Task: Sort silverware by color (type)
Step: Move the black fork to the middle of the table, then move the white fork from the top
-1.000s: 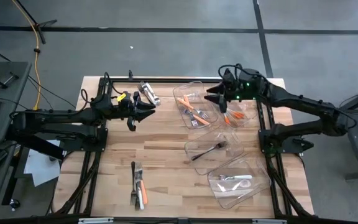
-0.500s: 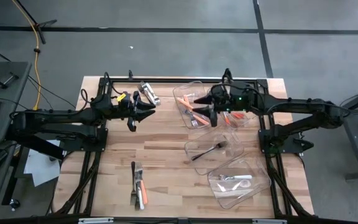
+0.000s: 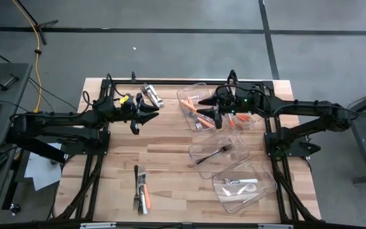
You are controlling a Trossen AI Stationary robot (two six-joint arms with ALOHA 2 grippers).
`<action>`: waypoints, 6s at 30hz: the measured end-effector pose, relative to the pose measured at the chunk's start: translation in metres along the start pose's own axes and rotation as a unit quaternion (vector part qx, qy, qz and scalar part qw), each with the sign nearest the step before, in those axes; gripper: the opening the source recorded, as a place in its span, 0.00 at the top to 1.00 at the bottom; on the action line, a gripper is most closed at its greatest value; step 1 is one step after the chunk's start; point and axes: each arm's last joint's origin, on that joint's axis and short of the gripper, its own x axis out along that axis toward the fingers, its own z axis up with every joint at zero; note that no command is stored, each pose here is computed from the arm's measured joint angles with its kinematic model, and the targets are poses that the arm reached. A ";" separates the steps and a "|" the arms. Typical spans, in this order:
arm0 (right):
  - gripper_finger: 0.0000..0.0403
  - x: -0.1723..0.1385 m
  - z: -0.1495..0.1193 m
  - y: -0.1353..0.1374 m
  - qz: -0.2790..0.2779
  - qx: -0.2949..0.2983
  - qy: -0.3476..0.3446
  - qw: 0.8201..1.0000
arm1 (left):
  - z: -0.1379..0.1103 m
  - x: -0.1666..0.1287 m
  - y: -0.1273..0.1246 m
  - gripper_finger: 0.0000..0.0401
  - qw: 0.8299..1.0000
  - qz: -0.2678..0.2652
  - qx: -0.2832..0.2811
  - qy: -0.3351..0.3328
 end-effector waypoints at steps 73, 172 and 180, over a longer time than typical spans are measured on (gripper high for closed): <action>0.53 -0.004 -0.012 -0.021 -0.112 0.006 0.061 0.992 | -0.203 -0.055 -0.176 1.00 0.796 -0.058 -0.116 0.591; 0.53 -0.004 -0.016 -0.022 -0.117 0.021 0.081 0.990 | -0.154 -0.057 -0.087 0.81 0.630 0.495 -0.259 0.540; 0.53 -0.004 -0.016 -0.022 -0.117 0.020 0.081 0.990 | -0.140 -0.063 -0.086 0.98 0.643 0.473 -0.261 0.543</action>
